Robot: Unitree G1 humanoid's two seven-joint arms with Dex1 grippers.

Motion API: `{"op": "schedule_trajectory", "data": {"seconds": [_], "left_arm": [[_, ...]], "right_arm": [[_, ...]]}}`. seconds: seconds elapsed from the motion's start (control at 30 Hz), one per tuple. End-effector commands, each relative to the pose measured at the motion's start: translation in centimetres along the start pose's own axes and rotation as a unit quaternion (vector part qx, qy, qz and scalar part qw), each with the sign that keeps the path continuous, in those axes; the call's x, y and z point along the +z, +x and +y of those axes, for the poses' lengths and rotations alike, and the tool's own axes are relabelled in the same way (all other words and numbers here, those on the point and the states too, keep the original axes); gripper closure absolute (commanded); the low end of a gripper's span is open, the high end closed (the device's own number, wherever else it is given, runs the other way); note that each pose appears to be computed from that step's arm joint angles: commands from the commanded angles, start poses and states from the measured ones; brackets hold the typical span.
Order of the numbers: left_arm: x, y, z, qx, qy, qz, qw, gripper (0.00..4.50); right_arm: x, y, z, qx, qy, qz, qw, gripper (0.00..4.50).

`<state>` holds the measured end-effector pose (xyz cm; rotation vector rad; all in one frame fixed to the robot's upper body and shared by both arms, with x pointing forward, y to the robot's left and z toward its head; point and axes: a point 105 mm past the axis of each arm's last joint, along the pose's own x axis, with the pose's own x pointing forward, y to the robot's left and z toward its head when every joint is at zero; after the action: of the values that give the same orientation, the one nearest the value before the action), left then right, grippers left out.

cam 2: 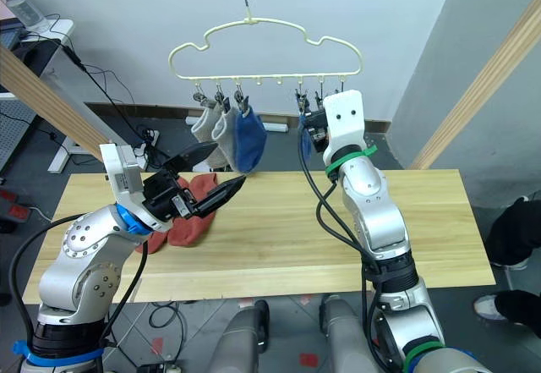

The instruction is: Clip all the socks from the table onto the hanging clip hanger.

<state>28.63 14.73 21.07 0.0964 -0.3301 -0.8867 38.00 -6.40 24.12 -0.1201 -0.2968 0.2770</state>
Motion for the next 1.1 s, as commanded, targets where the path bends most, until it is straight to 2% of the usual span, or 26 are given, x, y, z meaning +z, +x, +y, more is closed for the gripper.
{"op": "schedule_trajectory", "data": {"seconds": [0.03, 0.23, 0.33, 0.8, 1.1], "left_arm": [[1.3, 0.0, -0.6, -0.01, 0.021, -0.019, 1.0, 0.0], [1.0, 0.1, -0.7, -0.009, 0.021, -0.018, 1.0, 0.0], [1.0, 0.1, -0.7, -0.009, 0.022, -0.018, 1.0, 0.0], [0.9, 0.0, -0.8, -0.009, 0.022, -0.015, 1.0, 0.0], [0.8, 0.1, -0.9, -0.01, 0.023, -0.016, 1.0, 0.0]], "right_arm": [[1.9, 0.3, -0.6, -0.018, -0.001, -0.036, 0.999, 1.86], [1.7, 0.7, -0.5, -0.021, 0.013, -0.032, 0.999, 1.86], [1.9, 0.9, -0.5, -0.021, 0.012, -0.035, 0.999, 2.43], [2.2, 1.6, -0.4, -0.026, 0.016, -0.041, 0.999, 2.43], [2.9, 1.9, 1.1, 0.004, 0.041, -0.049, 0.998, 2.43]]}}
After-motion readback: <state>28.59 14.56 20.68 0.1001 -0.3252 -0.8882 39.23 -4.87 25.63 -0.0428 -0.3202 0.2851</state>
